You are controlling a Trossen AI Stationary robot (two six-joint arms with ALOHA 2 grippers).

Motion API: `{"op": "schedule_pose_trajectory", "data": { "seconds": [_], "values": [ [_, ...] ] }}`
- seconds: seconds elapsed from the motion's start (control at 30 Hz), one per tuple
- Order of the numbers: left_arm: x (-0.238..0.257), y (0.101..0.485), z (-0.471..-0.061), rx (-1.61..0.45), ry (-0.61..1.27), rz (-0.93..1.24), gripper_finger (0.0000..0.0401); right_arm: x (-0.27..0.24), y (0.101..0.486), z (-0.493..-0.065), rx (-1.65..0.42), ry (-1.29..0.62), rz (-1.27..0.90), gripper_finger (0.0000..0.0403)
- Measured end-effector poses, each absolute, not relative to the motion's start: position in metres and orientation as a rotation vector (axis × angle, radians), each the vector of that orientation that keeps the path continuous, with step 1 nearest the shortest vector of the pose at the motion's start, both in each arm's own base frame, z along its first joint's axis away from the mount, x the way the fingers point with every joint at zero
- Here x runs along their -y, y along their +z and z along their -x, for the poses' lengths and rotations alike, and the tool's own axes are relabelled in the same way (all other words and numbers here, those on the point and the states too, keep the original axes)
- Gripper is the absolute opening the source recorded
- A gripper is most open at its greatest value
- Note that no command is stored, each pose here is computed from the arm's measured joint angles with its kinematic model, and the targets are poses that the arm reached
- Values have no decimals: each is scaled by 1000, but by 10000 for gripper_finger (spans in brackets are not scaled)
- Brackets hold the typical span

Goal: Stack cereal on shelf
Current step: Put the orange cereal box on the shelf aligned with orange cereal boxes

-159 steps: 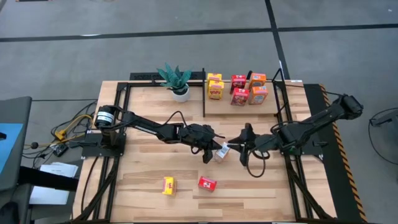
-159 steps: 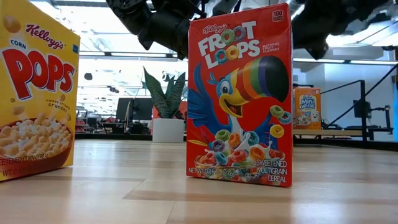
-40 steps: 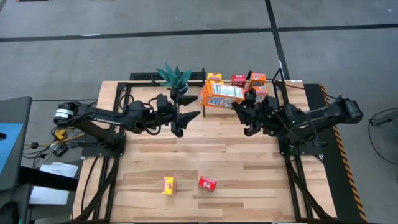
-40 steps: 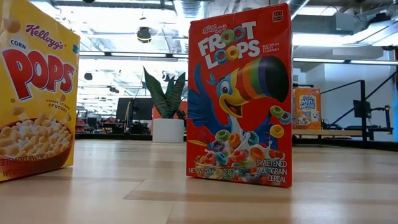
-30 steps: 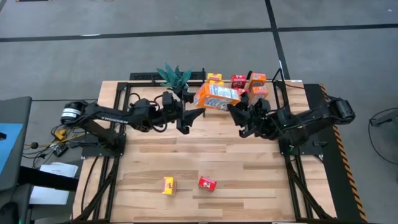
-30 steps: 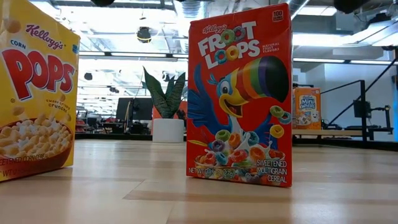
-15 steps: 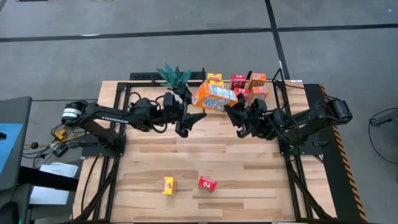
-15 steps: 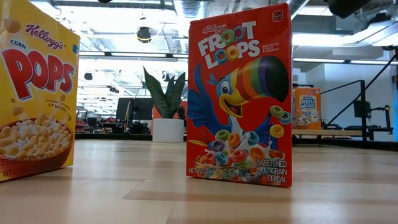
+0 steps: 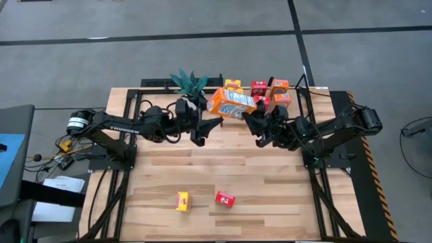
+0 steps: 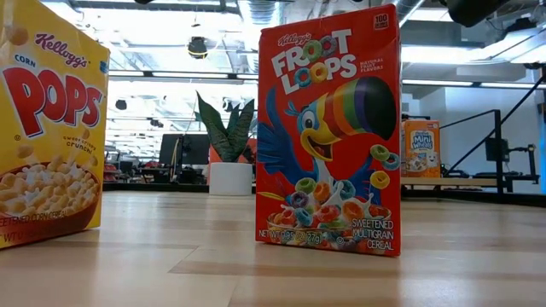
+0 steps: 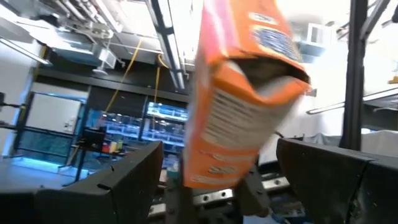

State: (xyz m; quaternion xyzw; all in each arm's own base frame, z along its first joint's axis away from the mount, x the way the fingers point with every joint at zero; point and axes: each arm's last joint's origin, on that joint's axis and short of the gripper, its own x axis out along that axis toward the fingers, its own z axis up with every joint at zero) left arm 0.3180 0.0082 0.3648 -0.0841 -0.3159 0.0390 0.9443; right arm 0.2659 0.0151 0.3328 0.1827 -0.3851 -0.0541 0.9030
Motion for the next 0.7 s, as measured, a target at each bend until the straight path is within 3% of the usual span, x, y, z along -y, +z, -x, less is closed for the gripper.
{"op": "schedule_pose_trajectory", "data": {
  "seconds": [0.4,0.7],
  "values": [
    [-14,365,-318,644,88,173,299,-17,329,-269,742,-90,-391,193],
    [-13,364,-319,622,70,164,218,-17,327,-271,716,-96,-387,188]
  ]
}}
